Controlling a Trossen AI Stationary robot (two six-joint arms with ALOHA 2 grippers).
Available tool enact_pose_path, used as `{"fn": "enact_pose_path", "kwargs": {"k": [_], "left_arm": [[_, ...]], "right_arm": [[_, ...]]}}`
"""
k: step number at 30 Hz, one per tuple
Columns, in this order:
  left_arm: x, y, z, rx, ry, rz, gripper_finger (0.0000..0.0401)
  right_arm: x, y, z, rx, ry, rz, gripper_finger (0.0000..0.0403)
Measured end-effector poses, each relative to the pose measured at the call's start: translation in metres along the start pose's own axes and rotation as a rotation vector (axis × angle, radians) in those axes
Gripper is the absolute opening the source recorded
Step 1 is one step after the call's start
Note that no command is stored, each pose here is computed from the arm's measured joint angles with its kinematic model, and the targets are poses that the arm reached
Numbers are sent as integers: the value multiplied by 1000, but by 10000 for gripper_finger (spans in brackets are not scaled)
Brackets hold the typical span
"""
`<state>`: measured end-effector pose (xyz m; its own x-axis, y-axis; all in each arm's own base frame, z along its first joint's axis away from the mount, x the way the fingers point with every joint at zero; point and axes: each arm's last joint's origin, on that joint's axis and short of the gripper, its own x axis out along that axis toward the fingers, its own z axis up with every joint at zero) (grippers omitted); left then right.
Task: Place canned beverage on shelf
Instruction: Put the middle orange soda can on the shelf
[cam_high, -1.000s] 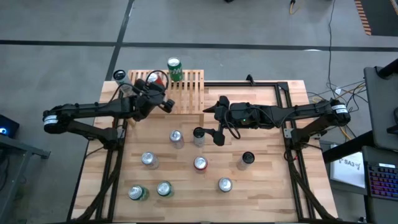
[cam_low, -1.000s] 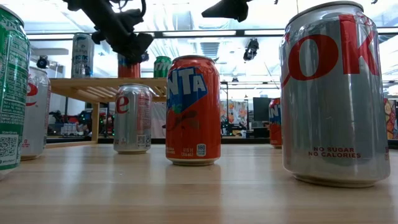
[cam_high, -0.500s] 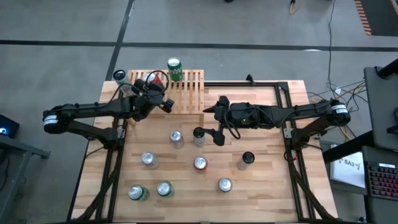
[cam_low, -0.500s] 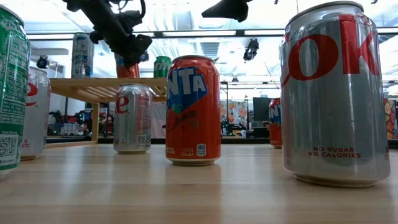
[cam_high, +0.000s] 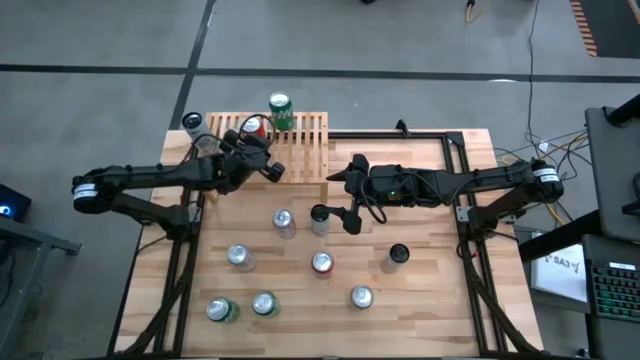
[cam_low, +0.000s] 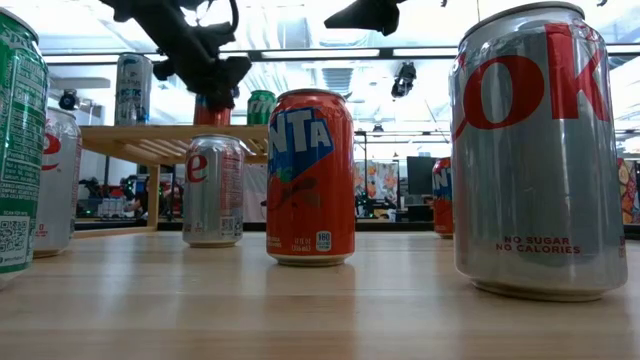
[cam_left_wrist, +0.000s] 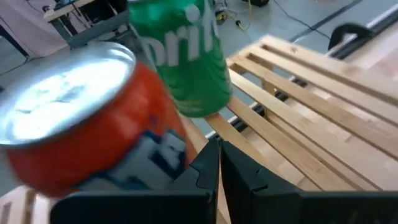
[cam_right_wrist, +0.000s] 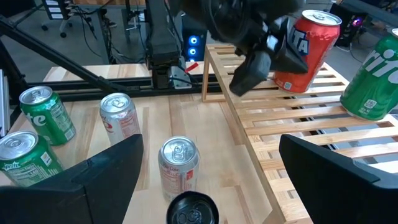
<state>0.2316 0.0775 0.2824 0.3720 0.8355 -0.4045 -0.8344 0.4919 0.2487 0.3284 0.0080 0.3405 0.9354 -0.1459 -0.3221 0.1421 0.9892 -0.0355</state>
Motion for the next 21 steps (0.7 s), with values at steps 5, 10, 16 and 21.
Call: {"fn": "enact_pose_path", "kwargs": {"k": [5,10,16,21], "left_arm": [[11,-11,-7,-3,42,-5,0],[22,-19,-14,27,60,61,0],[27,-24,-15,36,65,89,0],[26,-23,-13,37,61,94,0]], "right_arm": [[0,0,0,0,1,0,364],[0,0,0,0,1,0,364],[0,0,0,0,1,0,364],[0,0,0,0,2,0,364]]}}
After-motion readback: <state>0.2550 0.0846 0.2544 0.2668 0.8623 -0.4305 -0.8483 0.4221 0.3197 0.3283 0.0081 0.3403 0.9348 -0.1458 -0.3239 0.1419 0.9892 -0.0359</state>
